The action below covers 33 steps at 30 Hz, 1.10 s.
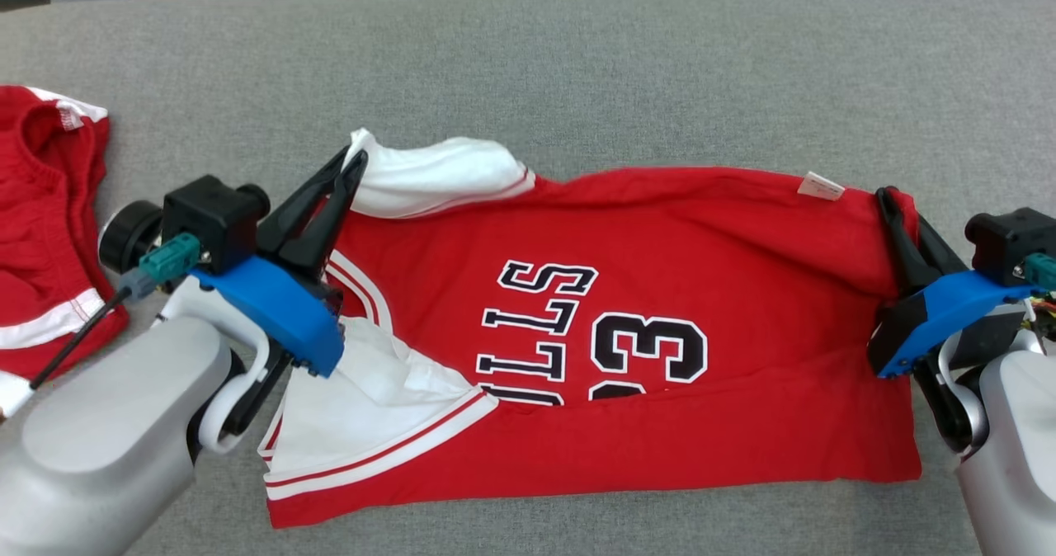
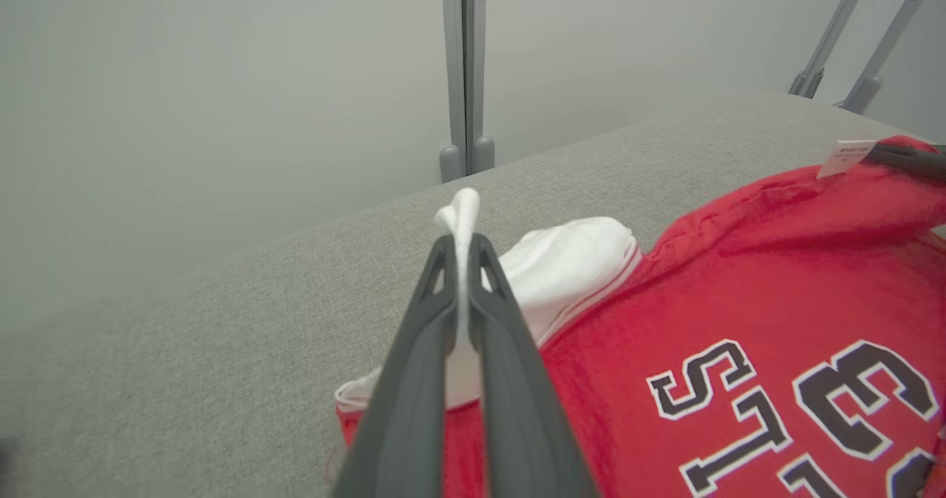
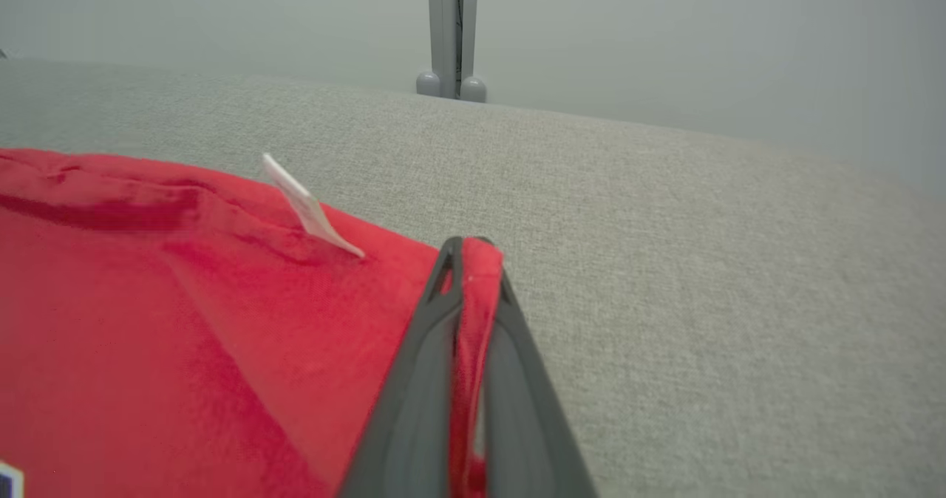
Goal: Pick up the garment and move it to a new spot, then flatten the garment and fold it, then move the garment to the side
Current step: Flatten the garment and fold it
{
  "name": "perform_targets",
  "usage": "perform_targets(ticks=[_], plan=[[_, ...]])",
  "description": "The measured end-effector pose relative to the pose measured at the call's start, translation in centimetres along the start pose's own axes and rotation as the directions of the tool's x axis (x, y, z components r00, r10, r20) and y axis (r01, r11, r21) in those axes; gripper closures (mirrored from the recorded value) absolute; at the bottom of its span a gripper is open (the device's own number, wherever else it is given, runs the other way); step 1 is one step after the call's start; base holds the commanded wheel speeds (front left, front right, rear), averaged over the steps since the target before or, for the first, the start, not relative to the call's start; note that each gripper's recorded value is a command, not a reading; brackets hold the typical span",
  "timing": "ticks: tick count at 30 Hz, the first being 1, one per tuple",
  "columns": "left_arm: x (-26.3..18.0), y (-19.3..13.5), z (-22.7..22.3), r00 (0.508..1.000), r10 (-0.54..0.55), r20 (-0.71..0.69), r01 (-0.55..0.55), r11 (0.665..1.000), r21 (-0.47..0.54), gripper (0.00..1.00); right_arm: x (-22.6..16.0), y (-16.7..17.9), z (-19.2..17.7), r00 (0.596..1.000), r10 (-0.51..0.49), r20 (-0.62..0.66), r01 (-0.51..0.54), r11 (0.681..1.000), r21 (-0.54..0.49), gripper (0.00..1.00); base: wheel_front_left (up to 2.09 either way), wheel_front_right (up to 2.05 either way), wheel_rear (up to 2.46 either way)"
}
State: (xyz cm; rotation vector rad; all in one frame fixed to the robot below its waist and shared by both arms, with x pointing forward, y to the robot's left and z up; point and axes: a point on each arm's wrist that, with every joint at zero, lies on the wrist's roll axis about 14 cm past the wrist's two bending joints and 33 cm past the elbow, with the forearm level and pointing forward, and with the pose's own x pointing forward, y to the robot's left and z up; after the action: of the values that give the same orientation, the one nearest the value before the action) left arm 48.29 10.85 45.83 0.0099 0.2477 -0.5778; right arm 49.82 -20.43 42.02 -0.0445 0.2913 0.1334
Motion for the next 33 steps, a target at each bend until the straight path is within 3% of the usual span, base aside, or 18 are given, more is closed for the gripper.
perform_targets(ticks=[29, 30, 31, 33], plan=[[-7.2, -3.0, -3.1, 0.995, 0.093, -0.034, -0.096, 0.987, -0.125, 1.00, -3.6, 0.7, 0.1, 0.996, -0.005, 0.095, -0.002, 0.997, 0.075, 1.00, 0.00, 0.00, 0.00], [-7.4, -2.9, -3.2, 0.994, 0.101, -0.038, -0.105, 0.987, -0.124, 1.00, -3.7, 0.7, 0.2, 0.995, -0.006, 0.098, -0.002, 0.997, 0.080, 0.87, 0.00, 0.00, 0.00], [-7.5, -2.8, -3.2, 0.993, 0.111, -0.038, -0.115, 0.986, -0.122, 0.00, -3.9, 0.7, 0.3, 0.995, -0.007, 0.103, -0.002, 0.997, 0.083, 0.00, 0.00, 0.00, 0.00], [-7.6, -2.5, -2.7, 0.991, 0.134, -0.021, -0.135, 0.982, -0.129, 0.00, -4.2, 0.8, 0.6, 0.993, -0.009, 0.120, -0.003, 0.995, 0.097, 0.00, 0.00, 0.00, 0.00]])
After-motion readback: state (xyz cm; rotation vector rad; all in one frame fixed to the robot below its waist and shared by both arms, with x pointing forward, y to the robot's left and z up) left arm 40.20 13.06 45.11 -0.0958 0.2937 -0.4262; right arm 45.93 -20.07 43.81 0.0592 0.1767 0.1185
